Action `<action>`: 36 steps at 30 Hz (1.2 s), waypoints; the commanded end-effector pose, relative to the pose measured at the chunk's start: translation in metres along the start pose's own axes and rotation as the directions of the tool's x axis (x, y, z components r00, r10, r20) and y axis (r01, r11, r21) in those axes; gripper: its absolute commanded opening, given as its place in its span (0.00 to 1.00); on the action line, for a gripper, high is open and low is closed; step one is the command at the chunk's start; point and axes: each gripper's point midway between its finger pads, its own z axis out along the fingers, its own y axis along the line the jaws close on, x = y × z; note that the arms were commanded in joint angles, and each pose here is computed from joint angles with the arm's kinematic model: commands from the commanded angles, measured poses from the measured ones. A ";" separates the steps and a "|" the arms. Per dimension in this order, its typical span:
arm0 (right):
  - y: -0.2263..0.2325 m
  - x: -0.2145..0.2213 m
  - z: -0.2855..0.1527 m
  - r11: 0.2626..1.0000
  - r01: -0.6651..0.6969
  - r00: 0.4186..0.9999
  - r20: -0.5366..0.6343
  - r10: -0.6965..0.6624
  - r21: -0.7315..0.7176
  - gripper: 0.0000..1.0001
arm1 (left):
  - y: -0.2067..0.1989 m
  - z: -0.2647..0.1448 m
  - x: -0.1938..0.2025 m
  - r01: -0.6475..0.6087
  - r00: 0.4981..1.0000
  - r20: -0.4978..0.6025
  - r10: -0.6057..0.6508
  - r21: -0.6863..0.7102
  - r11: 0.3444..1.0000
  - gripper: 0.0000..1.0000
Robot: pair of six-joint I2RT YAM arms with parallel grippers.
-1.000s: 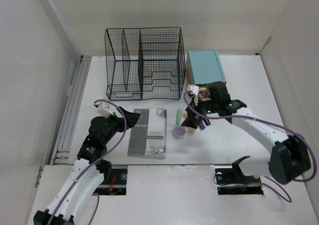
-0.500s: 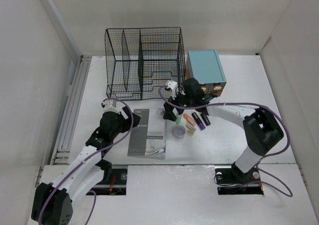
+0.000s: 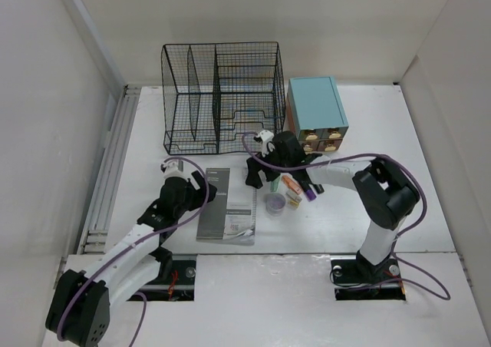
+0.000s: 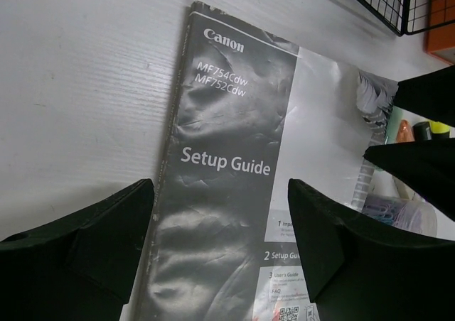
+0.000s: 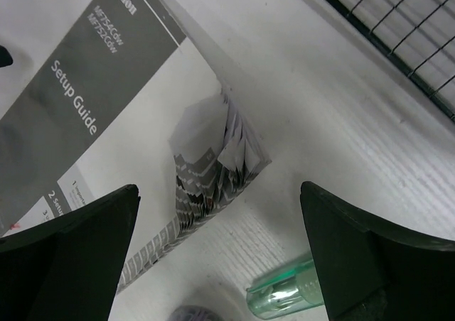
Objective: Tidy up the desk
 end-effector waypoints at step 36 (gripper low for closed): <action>0.077 -0.076 -0.066 0.921 0.181 0.961 0.263 -0.090 -0.344 0.00 | -0.037 -0.015 -0.015 -0.017 1.000 0.014 0.015 0.120 0.993 0.89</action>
